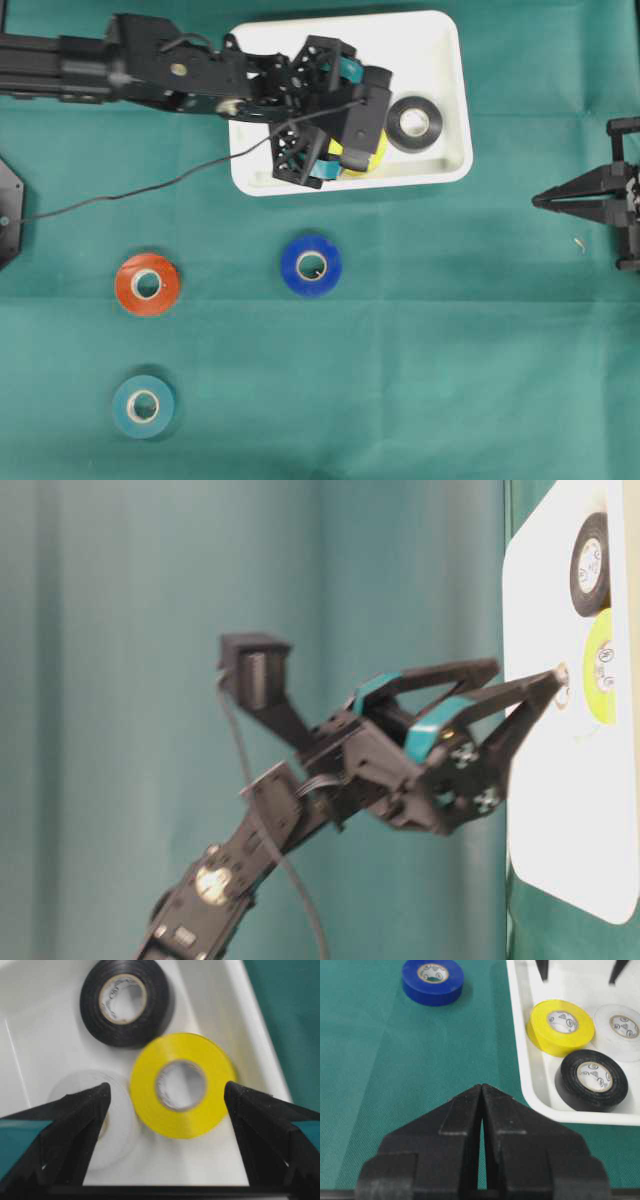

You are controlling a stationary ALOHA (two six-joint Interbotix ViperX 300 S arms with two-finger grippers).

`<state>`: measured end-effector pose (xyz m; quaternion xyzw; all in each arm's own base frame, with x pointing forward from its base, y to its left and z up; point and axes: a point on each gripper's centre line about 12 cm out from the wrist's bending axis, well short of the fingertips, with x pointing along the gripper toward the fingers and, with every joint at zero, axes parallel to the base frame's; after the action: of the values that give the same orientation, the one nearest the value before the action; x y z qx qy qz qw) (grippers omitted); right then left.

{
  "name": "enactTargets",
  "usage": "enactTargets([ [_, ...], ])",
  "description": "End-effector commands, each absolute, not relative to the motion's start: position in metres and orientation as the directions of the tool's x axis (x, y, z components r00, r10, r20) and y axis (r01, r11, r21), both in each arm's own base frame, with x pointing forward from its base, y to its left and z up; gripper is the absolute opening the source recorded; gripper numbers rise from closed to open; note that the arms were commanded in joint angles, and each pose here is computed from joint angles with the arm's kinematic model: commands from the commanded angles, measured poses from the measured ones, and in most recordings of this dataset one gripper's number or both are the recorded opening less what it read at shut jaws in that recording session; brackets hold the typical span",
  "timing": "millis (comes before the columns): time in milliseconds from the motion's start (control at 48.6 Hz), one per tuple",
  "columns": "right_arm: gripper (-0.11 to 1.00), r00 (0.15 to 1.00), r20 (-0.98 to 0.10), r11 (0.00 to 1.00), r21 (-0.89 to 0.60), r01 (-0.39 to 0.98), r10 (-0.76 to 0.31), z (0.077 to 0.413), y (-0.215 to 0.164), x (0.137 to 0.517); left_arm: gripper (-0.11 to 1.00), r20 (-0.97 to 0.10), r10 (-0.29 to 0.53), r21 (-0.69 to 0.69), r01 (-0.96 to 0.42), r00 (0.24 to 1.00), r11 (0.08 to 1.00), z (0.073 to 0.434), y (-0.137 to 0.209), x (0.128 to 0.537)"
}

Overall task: Put the tape into the white case with the left arm.
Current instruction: 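Withdraw the left gripper back to the left side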

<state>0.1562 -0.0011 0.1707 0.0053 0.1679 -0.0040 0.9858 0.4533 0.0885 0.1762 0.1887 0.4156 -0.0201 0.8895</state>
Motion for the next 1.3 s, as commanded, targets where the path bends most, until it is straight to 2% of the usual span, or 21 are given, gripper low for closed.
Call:
enactTargets([
  [0, -0.09, 0.949, -0.317, 1.000, 0.011, 0.011, -0.007, 0.175, -0.001, 0.159, 0.96, -0.697, 0.119, 0.312, 0.149, 0.707, 0.938, 0.209, 0.080, 0.446],
  [453, -0.09, 0.949, -0.315, 1.000, 0.009, 0.011, -0.007, 0.175, -0.001, 0.158, 0.96, -0.662, 0.058, 0.134, 0.041, 0.747, 0.990, 0.235, 0.034, 0.393],
  [844, -0.09, 0.949, -0.317, 1.000, 0.011, 0.010, -0.006, 0.175, -0.001, 0.158, 0.96, -0.622, 0.014, 0.108, 0.067, 0.783, 0.992, 0.245, 0.009, 0.352],
  [1276, -0.09, 0.949, -0.317, 1.000, 0.009, 0.011, -0.007, 0.175, -0.001, 0.158, 0.96, -0.607, 0.010, 0.110, 0.071, 0.795, 0.991, 0.228, 0.005, 0.296],
])
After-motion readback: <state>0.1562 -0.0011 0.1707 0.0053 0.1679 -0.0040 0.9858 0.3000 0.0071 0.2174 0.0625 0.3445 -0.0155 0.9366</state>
